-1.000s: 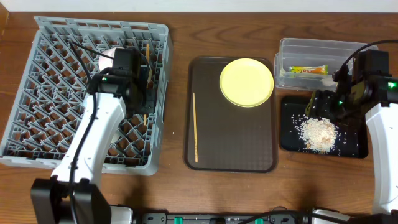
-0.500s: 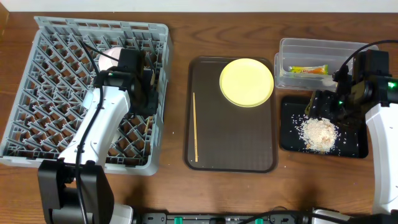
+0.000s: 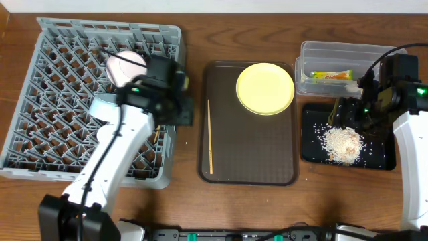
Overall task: Sort waste into correct bins and load items into the dishwasher
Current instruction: 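Carry the chopsticks to the dish rack and stand them inside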
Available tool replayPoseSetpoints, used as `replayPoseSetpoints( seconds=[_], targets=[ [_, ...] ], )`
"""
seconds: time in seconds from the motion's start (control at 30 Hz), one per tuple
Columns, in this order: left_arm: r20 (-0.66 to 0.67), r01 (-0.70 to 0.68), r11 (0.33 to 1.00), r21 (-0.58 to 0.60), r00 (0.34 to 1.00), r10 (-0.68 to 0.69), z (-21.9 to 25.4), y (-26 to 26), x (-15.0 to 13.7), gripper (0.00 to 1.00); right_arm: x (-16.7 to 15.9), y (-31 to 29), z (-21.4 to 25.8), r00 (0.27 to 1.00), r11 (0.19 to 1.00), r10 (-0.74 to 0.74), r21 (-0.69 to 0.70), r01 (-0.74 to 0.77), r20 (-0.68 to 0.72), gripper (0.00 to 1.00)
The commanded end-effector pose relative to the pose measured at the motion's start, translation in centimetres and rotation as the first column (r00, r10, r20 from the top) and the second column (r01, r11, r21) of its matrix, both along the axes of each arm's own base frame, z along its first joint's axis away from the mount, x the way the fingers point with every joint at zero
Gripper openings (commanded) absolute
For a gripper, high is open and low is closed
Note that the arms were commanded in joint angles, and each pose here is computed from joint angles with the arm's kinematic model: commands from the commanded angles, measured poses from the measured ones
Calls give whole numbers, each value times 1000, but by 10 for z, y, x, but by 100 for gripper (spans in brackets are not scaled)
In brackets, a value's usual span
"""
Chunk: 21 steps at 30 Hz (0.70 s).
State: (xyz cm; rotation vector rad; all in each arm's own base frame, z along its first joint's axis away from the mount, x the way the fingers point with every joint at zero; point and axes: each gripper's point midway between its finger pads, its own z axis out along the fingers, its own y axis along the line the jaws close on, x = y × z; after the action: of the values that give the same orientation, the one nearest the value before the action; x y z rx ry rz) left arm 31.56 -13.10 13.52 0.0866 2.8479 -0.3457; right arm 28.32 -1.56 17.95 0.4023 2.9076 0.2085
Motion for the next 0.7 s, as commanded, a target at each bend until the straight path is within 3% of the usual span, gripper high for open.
replayPoseSetpoints(
  seconds=[0.0,0.37,0.67],
  targets=[
    [-37,-121,991,55,992,123,-13,-17,-2,51,0,-4,6,1000,1000,-4,-8,4,22,81],
    [-176,-73,974,216,978,112,-88,-53,-23,51,0,-4,6,1000,1000,-4,-8,4,21,82],
    [-269,-44,963,264,956,118,-132,-54,-30,51,0,-4,6,1000,1000,-4,-8,4,21,82]
  ],
)
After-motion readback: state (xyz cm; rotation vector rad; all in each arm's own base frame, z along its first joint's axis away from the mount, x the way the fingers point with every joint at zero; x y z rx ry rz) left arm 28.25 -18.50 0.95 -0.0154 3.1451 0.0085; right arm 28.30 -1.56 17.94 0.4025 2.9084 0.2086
